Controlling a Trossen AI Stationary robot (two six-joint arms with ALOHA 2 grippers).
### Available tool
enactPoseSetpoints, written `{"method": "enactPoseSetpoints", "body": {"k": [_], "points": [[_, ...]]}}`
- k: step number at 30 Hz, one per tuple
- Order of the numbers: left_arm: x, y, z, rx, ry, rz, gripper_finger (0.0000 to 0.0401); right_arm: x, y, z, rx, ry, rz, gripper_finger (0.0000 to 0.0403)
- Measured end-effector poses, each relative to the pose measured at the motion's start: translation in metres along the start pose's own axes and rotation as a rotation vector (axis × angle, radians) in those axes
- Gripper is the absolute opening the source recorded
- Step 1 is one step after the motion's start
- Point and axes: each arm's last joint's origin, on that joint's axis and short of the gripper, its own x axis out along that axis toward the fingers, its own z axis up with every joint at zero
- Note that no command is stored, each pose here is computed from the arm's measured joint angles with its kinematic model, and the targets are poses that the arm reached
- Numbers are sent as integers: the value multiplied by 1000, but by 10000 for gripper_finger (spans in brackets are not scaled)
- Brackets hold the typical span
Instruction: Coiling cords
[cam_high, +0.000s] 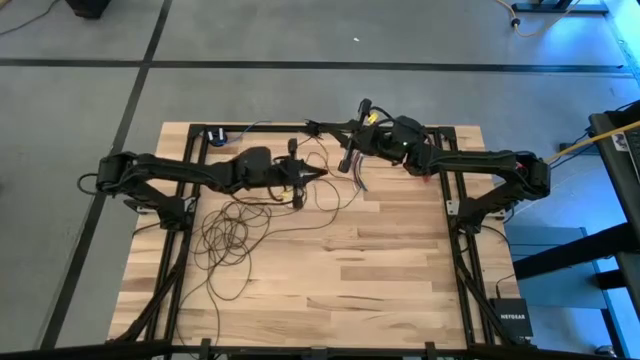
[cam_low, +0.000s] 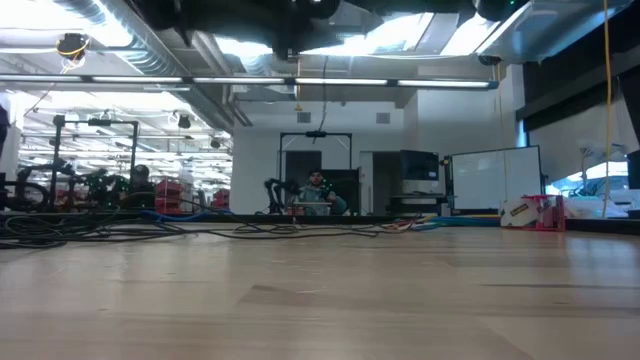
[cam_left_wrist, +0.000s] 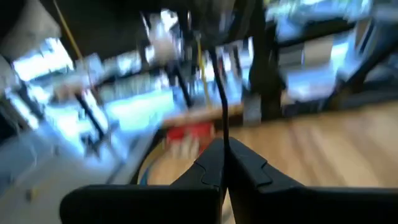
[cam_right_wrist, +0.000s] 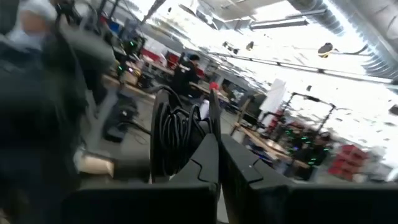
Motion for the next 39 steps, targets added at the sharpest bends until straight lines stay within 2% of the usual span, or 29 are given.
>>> {"method": "enactPoseSetpoints", "body": {"k": [3, 6, 13, 17, 25, 32, 39], "points": [[-3, -3, 12, 22, -89, 6, 2, 1, 1, -2, 0, 4, 9, 3], [0, 0, 11, 32, -117, 29, 2, 2, 2, -3, 5, 8, 20, 3], [6, 18, 13, 11, -144, 95, 1, 1, 4, -2, 36, -18, 64, 3], [22, 25, 12, -9, -136, 108, 1, 1, 4, 0, 58, -45, 90, 3], [58, 15, -15, 51, 40, 69, 1, 0, 2, 3, 63, -54, 85, 3], [53, 21, -34, 87, 280, 144, 1, -10, -5, 15, 69, -37, 62, 3], [42, 31, -50, 144, 506, 254, 1, -25, -7, 17, 31, 115, 84, 3]]}}
